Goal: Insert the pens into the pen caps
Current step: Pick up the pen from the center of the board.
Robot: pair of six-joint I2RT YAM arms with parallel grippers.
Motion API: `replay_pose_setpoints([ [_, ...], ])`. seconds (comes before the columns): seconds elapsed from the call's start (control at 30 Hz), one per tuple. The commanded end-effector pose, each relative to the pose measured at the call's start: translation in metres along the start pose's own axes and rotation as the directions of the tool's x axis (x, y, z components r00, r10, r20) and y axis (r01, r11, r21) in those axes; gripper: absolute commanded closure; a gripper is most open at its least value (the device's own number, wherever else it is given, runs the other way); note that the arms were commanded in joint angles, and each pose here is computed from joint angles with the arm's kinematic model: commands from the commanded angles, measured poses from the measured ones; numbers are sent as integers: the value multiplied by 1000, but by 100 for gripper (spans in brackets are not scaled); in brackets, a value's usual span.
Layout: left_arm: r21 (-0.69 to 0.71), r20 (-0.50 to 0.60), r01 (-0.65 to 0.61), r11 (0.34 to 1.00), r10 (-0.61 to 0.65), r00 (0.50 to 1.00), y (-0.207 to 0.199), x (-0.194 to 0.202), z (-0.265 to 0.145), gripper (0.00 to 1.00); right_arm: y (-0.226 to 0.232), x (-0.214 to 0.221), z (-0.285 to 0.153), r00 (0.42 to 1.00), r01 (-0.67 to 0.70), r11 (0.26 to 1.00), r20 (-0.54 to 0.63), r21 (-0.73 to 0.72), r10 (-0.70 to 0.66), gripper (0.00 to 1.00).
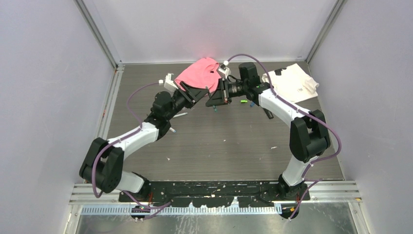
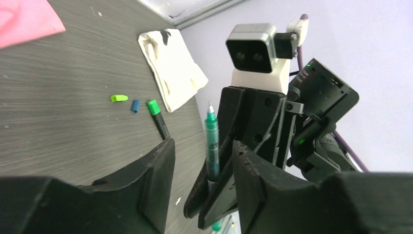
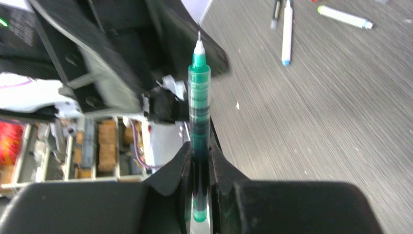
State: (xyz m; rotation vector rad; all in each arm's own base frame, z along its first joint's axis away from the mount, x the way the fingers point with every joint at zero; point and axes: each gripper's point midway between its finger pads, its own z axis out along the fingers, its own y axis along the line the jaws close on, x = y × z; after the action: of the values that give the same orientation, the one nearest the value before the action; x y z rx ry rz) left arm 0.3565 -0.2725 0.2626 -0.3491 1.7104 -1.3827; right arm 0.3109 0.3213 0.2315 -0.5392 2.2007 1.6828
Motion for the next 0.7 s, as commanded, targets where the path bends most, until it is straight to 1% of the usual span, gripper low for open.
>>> replay_pose_setpoints([
  [0.0, -7, 71, -175, 985, 175, 982, -21, -29, -31, 44, 8, 7, -9, 986, 150, 989, -74, -1, -150, 99],
  [0.03, -25, 70, -230, 973, 232, 970, -18, -33, -38, 41, 4, 14, -11, 980, 174, 985, -100, 9, -173, 99],
  [0.1, -58, 48, -303, 951, 306, 951, -14, -34, -51, 34, -2, 18, -15, 972, 207, 978, -116, 35, -202, 99],
  [0.13, -77, 29, -348, 934, 351, 936, -10, -34, -57, 30, -5, 21, -17, 968, 222, 974, -126, 46, -215, 99],
  [0.17, -92, 1, -417, 904, 419, 908, -3, -35, -63, 27, -8, 25, -20, 962, 243, 969, -142, 52, -234, 99],
  [0.2, -95, -32, -446, 890, 445, 895, 0, -31, -67, 25, -11, 26, -22, 959, 249, 967, -150, 56, -239, 99],
  [0.23, -105, -73, -515, 851, 510, 857, 8, -32, -72, 25, -12, 28, -23, 960, 244, 968, -155, 60, -233, 99],
  [0.27, -114, -115, -557, 823, 546, 830, 15, -32, -75, 25, -15, 29, -25, 954, 266, 962, -161, 60, -254, 99],
  [0.33, -142, -217, -621, 771, 588, 779, 33, -31, -80, 25, -19, 31, -29, 949, 279, 958, -171, 67, -265, 99],
  [0.4, -161, -315, -684, 712, 620, 719, 53, -30, -82, 26, -22, 32, -31, 946, 287, 955, -177, 74, -270, 99],
  [0.43, -152, -355, -722, 675, 644, 677, 61, -30, -82, 26, -24, 32, -33, 947, 287, 955, -175, 77, -271, 99],
  [0.53, -198, -486, -795, 574, 647, 588, 99, -36, -80, 27, -27, 29, -38, 951, 280, 957, -164, 82, -264, 99],
  [0.63, -228, -586, -826, 516, 605, 539, 125, -49, -71, 29, -29, 27, -42, 953, 275, 958, -155, 86, -260, 99],
  [0.67, -242, -633, -829, 504, 566, 529, 136, -50, -71, 31, -30, 27, -43, 955, 271, 958, -152, 89, -256, 99],
])
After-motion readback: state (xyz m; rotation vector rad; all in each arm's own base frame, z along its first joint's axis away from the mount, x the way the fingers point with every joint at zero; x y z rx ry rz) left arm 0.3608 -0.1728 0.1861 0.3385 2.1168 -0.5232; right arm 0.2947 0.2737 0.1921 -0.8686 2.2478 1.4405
